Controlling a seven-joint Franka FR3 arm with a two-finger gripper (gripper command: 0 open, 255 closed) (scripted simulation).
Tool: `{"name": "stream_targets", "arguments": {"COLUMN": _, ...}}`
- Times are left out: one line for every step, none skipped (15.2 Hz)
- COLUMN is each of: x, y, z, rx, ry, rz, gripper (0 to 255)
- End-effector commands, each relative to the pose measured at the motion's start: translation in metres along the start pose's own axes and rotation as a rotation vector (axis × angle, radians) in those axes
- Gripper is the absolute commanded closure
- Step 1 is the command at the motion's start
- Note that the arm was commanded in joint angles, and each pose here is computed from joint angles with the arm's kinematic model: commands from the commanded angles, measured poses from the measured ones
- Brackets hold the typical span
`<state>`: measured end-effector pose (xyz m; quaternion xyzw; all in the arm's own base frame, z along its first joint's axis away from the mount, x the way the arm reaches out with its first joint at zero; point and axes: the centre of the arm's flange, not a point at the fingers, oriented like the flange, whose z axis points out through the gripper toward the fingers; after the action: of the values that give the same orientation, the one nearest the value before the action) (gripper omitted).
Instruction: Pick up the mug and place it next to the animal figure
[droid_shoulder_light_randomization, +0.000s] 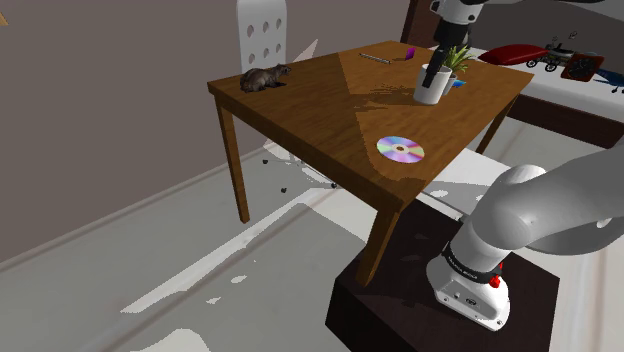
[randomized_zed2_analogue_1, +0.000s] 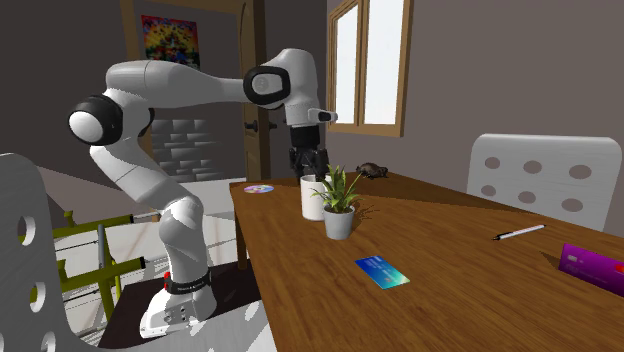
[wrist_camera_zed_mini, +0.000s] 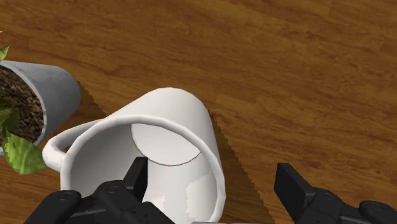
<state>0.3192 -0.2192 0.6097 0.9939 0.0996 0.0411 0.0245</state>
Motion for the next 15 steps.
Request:
{"name": "stream_targets", "arguments": {"x": 0.0001, "y": 0.0002, "z": 0.0006, "rx": 0.0, "ry": 0.0, "rz": 0.0, "gripper": 0}}
{"name": "stream_targets", "arguments": {"x": 0.0001, "y": 0.0002, "z": 0.0006, "rx": 0.0, "ry": 0.0, "rz": 0.0, "gripper": 0}}
{"name": "stream_targets", "arguments": {"x": 0.0001, "y": 0.0002, "z": 0.0006, "rx": 0.0, "ry": 0.0, "rz": 0.0, "gripper": 0}}
{"name": "stream_targets", "arguments": {"x": 0.0001, "y": 0.0002, "z": 0.0005, "rx": 0.0, "ry": 0.0, "rz": 0.0, "gripper": 0}}
{"name": "stream_targets", "arguments": {"x": 0.0001, "y": 0.0002, "z": 0.0005, "rx": 0.0, "ry": 0.0, "rz": 0.0, "gripper": 0}}
{"name": "stream_targets", "arguments": {"x": 0.0001, "y": 0.0002, "z": 0.0005, "rx": 0.0, "ry": 0.0, "rz": 0.0, "gripper": 255}}
{"name": "stream_targets", "arguments": {"x": 0.0001, "y": 0.0002, "z": 0.0005, "rx": 0.0, "ry": 0.0, "rz": 0.0, "gripper": 255}}
{"name": "stream_targets", "arguments": {"x": 0.0001, "y": 0.0002, "z": 0.0005, "rx": 0.0, "ry": 0.0, "rz": 0.0, "gripper": 255}}
{"name": "stream_targets", "arguments": {"x": 0.0001, "y": 0.0002, "z": 0.0005, "rx": 0.0, "ry": 0.0, "rz": 0.0, "gripper": 255}}
{"name": "stream_targets", "arguments": {"x": 0.0001, "y": 0.0002, "z": 0.0005, "rx": 0.0, "ry": 0.0, "rz": 0.0, "gripper": 255}}
{"name": "stream_targets", "arguments": {"x": 0.0001, "y": 0.0002, "z": 0.0005, "rx": 0.0, "ry": 0.0, "rz": 0.0, "gripper": 255}}
{"name": "stream_targets", "arguments": {"x": 0.0001, "y": 0.0002, "z": 0.0005, "rx": 0.0, "ry": 0.0, "rz": 0.0, "gripper": 255}}
{"name": "stream_targets", "arguments": {"x": 0.0001, "y": 0.0002, "z": 0.0005, "rx": 0.0, "ry": 0.0, "rz": 0.0, "gripper": 255}}
{"name": "stream_targets", "arguments": {"x": 0.0001, "y": 0.0002, "z": 0.0005, "rx": 0.0, "ry": 0.0, "rz": 0.0, "gripper": 255}}
{"name": "stream_targets", "arguments": {"x": 0.0001, "y": 0.0002, "z": 0.0006, "rx": 0.0, "ry": 0.0, "rz": 0.0, "gripper": 255}}
